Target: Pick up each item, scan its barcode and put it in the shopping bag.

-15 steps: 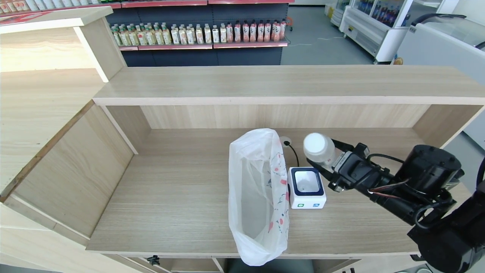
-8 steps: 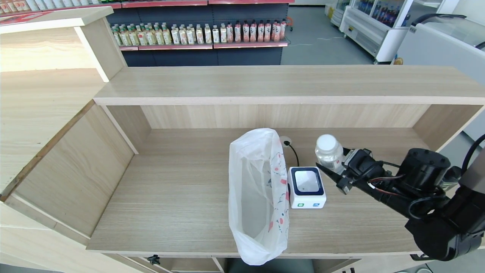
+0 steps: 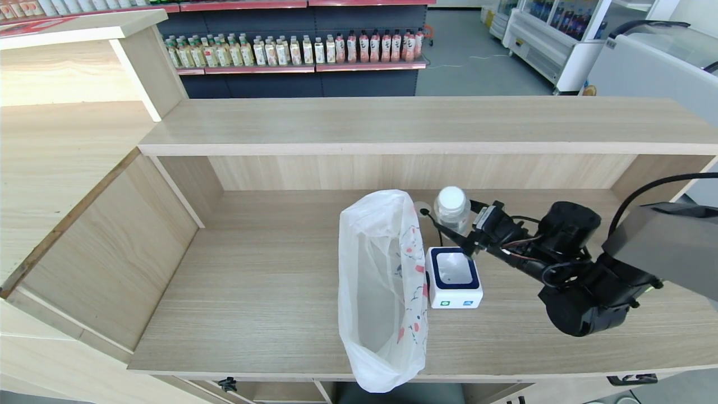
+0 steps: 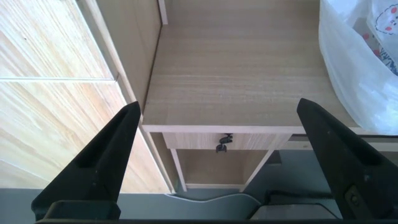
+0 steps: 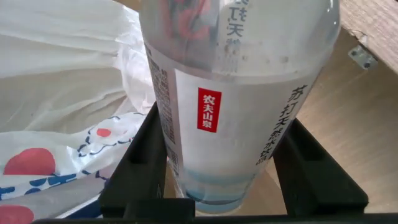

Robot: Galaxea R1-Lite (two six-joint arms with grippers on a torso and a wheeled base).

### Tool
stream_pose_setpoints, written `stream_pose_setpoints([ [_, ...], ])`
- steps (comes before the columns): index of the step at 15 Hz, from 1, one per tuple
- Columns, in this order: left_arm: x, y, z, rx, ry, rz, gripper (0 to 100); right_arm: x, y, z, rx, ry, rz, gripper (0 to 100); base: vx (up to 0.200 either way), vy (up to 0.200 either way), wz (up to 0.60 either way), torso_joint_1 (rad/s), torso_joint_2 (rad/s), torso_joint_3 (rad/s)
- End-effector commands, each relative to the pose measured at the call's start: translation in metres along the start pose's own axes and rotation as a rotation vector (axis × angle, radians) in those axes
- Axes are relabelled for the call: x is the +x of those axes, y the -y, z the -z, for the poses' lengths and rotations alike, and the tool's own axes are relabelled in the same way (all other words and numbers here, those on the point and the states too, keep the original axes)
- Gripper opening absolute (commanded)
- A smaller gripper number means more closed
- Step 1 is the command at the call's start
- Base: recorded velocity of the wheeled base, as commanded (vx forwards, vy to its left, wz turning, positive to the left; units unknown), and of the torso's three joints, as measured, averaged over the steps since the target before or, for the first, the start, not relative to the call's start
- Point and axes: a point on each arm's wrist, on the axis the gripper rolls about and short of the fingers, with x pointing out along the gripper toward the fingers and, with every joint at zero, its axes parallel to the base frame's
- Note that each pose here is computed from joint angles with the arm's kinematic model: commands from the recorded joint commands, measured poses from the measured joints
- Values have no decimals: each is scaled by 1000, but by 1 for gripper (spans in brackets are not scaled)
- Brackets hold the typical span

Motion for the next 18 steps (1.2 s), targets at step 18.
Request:
stream_pose_setpoints([
  [18,0,0,0,0,0,0,100,5,1,0,-58,157,-138,0,0,0,0,0,0,0],
])
